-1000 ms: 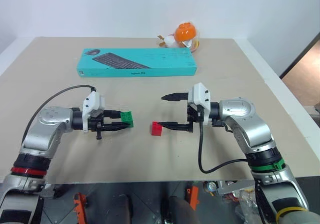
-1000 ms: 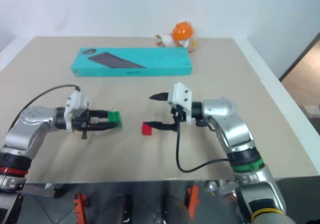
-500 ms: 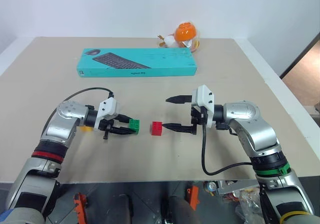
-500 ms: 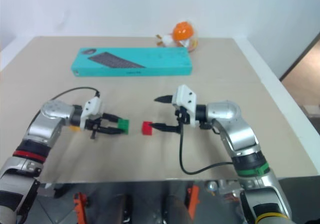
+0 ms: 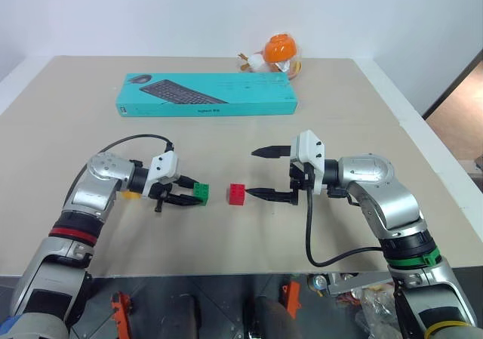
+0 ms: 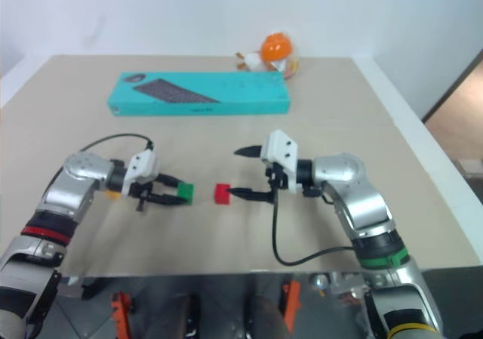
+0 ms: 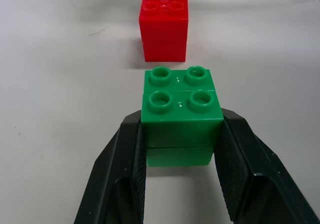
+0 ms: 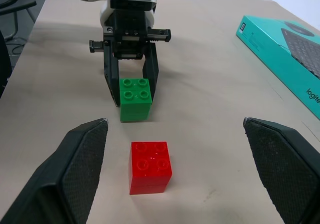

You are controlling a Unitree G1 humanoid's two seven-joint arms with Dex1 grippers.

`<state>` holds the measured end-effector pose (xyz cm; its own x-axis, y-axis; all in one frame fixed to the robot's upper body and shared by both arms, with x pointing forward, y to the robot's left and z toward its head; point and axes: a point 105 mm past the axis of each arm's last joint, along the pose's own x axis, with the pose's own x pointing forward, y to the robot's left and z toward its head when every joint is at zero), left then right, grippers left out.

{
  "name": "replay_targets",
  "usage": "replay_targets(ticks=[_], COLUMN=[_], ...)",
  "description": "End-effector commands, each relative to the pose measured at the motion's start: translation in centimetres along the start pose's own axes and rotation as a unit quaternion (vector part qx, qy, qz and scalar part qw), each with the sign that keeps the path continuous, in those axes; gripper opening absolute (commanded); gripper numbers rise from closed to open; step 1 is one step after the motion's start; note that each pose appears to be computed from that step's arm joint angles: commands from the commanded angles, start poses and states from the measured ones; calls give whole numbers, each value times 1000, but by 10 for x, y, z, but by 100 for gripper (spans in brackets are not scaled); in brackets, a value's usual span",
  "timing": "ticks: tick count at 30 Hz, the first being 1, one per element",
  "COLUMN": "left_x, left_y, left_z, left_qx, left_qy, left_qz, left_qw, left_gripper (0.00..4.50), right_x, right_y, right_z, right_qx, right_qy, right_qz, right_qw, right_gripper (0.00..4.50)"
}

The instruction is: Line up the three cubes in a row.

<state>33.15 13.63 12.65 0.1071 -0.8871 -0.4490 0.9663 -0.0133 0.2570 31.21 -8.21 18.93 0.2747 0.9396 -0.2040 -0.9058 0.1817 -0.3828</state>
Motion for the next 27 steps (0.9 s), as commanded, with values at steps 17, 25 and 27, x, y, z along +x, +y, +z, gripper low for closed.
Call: replay_targets(ticks=[17, 25, 27], left_x=[-7, -28, -38], left_y=[8, 11, 15], left_z=[9, 31, 44], left_qx=[37, 30, 17], left_qy=[11, -12, -35], left_qz=[8, 44, 74], left_qw=[999, 999, 997], left_gripper=[449, 449, 449], right_x=[-6, -6, -6], right_y=[-3, 2, 3], right_z=[12, 16, 16], right_qx=[-26, 3, 9], right_qy=[-10, -20, -19], right_qz=[-7, 19, 25], right_qw=[1000, 1000, 999], right_gripper=[450, 450, 450])
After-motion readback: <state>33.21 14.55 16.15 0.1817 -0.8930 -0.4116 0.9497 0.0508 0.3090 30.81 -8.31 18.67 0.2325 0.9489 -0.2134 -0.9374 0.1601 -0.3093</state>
